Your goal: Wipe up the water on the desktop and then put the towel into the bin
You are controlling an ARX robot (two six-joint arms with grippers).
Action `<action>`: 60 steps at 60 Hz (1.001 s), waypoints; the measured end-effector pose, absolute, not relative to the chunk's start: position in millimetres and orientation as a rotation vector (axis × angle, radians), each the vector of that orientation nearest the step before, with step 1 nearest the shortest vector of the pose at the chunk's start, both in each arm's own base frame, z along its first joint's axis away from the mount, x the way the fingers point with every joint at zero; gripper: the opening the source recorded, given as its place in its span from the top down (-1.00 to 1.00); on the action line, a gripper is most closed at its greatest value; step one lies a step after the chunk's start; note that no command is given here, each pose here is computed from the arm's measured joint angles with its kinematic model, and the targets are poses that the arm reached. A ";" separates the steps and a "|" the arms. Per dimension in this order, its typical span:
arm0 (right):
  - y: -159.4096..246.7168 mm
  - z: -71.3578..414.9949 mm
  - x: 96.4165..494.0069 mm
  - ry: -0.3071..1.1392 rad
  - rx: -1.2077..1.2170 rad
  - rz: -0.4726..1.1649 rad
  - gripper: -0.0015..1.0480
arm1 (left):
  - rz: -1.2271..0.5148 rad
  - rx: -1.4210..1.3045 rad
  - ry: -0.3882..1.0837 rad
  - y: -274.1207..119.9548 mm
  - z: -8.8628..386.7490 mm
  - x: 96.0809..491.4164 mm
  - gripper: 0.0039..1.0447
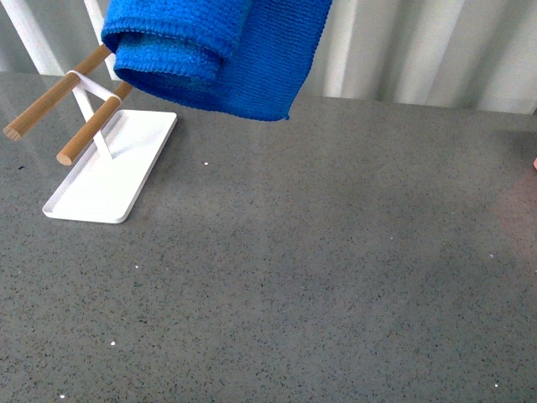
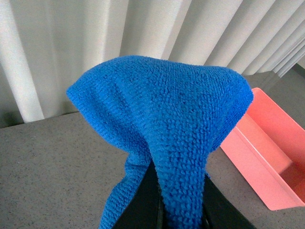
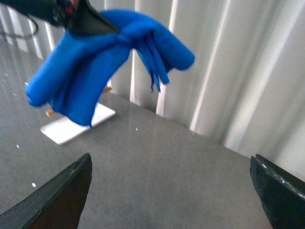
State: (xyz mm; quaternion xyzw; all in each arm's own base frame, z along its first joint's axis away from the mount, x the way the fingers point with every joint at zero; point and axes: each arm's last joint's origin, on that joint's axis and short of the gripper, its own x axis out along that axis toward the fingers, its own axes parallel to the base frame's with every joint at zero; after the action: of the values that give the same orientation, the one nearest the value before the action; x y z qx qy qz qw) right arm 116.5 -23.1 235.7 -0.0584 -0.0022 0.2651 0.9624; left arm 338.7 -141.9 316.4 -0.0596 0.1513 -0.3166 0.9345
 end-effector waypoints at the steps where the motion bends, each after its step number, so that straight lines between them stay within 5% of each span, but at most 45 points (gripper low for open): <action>1: -24.7 238.8 121.1 -0.012 -0.101 0.552 -0.86 | -0.649 -0.124 0.310 -142.7 316.3 338.4 0.90; 12: -27.2 235.8 185.8 0.059 0.182 0.700 -0.86 | -0.669 -0.133 0.306 -149.4 316.6 336.0 0.90; 32: 34.0 230.5 249.9 0.194 0.445 0.900 -0.86 | -0.670 -0.163 0.340 -152.1 313.1 333.9 0.90; 48: 82.9 206.5 262.3 0.368 0.366 1.038 -0.86 | -0.701 -0.206 0.336 -164.4 322.5 329.5 0.90; 60: 105.8 202.7 272.3 0.321 0.222 1.082 -0.86 | -0.717 -0.232 0.334 -172.0 327.5 326.4 0.90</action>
State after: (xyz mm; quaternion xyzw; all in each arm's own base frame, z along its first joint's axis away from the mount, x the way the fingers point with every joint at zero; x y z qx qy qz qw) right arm 272.3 105.8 202.7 0.1048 0.1516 0.5118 0.8391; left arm 326.4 -172.0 327.5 -0.1125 0.1626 -0.3485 0.9162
